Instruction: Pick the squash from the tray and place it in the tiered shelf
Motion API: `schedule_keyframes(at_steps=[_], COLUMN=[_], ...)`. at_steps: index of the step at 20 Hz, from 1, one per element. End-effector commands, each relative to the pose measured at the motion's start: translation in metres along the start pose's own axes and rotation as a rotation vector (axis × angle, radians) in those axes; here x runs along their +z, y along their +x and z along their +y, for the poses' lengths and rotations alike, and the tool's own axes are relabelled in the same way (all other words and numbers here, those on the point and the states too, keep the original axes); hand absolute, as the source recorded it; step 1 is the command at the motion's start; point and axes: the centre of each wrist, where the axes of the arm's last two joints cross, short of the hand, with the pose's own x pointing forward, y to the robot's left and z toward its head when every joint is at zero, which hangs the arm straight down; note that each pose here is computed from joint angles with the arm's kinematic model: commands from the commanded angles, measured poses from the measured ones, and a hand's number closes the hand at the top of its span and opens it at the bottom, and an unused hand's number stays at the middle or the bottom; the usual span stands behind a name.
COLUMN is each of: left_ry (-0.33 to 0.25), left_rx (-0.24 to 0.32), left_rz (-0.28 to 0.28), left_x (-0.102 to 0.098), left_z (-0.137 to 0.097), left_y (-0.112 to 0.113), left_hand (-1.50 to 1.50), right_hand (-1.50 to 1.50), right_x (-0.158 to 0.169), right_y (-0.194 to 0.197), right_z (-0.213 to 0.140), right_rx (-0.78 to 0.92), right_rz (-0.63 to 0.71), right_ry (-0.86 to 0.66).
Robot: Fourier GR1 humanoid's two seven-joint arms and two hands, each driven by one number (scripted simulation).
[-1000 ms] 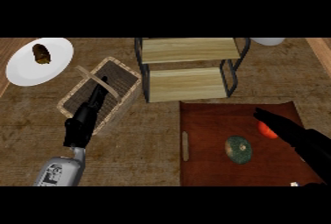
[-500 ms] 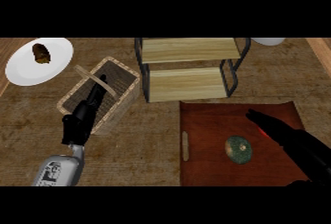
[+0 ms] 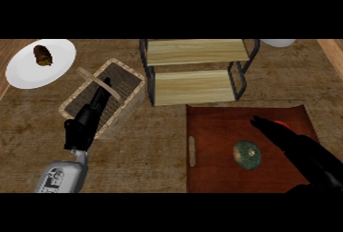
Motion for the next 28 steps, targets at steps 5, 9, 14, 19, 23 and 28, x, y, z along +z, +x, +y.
schedule_keyframes(at_steps=[5, 9, 14, 19, 23, 28], left_ry=[-0.003, 0.002, 0.001, 0.012, -0.010, 0.007], left_rx=[-0.010, -0.010, -0.011, -0.020, 0.000, -0.007], left_rz=[0.015, 0.010, 0.012, 0.021, 0.027, 0.013], left_x=[-0.002, 0.011, -0.001, -0.009, 0.003, 0.002], left_z=[-0.005, 0.008, 0.003, 0.001, -0.011, -0.003], left_y=[-0.012, -0.010, -0.018, 0.002, -0.002, -0.002], left_hand=[0.00, 0.00, 0.00, 0.00, 0.00, 0.00], right_hand=[-1.50, -1.50, -1.50, -1.50, -1.50, -1.50], right_x=[-0.011, -0.031, -0.038, -0.029, -0.051, -0.053], right_y=[-0.001, -0.007, 0.006, -0.014, -0.030, -0.027], right_z=[0.012, 0.019, 0.016, 0.048, 0.046, 0.052], right_rx=[0.028, 0.044, 0.061, 0.051, 0.057, 0.046], right_rz=[0.024, 0.025, 0.047, 0.058, 0.058, 0.043], right_ry=[0.002, -0.001, 0.001, 0.021, 0.030, 0.046])
